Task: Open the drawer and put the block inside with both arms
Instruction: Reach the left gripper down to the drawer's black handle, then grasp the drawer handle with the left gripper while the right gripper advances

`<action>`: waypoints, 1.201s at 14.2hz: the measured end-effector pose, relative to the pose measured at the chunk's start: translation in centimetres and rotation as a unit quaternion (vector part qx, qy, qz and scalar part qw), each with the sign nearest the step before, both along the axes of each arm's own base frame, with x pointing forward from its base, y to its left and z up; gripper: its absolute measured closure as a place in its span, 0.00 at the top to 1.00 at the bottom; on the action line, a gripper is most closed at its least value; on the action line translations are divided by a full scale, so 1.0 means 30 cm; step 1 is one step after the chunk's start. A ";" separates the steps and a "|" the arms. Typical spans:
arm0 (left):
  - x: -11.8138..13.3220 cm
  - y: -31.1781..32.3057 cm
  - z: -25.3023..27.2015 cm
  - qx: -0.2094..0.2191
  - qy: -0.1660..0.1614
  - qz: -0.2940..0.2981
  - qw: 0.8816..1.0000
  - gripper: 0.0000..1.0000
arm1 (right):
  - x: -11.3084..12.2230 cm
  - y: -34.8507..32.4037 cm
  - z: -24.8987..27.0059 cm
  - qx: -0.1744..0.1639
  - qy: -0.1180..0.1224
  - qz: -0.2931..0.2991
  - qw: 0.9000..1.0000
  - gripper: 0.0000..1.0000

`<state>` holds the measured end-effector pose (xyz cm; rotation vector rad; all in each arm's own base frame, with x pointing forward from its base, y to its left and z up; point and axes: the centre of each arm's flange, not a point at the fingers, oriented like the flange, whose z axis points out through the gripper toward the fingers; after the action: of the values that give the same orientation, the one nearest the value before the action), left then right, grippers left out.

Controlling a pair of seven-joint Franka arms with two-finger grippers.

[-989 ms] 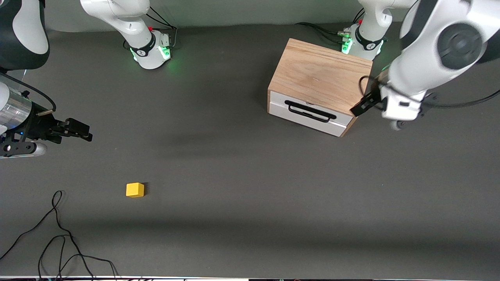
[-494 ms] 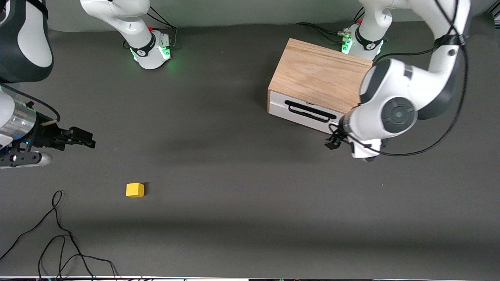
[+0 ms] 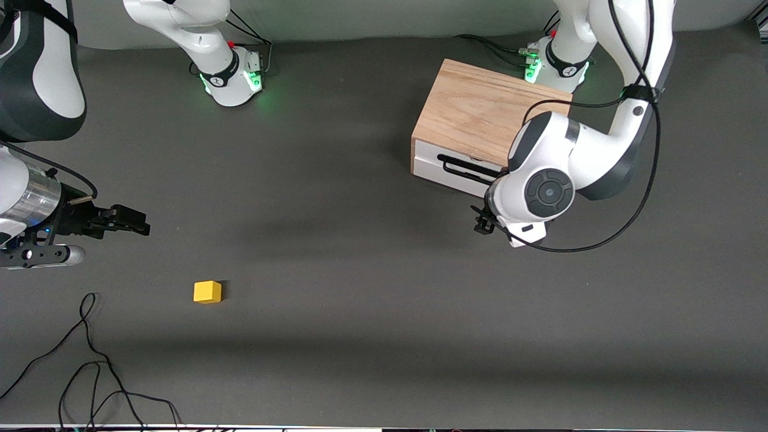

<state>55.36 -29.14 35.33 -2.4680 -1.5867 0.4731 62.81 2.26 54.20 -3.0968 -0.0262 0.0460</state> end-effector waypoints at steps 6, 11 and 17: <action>-0.113 -0.034 -0.121 0.030 0.049 -0.013 0.998 1.00 | 0.006 -0.001 -0.023 0.000 0.007 0.000 1.000 1.00; -0.129 -0.014 -0.165 0.037 0.058 -0.010 0.998 0.90 | 0.018 -0.001 -0.068 0.000 0.020 0.000 1.000 1.00; -0.130 -0.013 -0.207 0.042 0.055 -0.014 0.997 0.41 | 0.018 0.000 -0.068 0.000 0.020 0.000 1.000 1.00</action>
<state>51.45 -29.52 29.12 -2.3566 -1.4959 0.5186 63.34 2.26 52.16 -3.0949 -0.0255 0.1091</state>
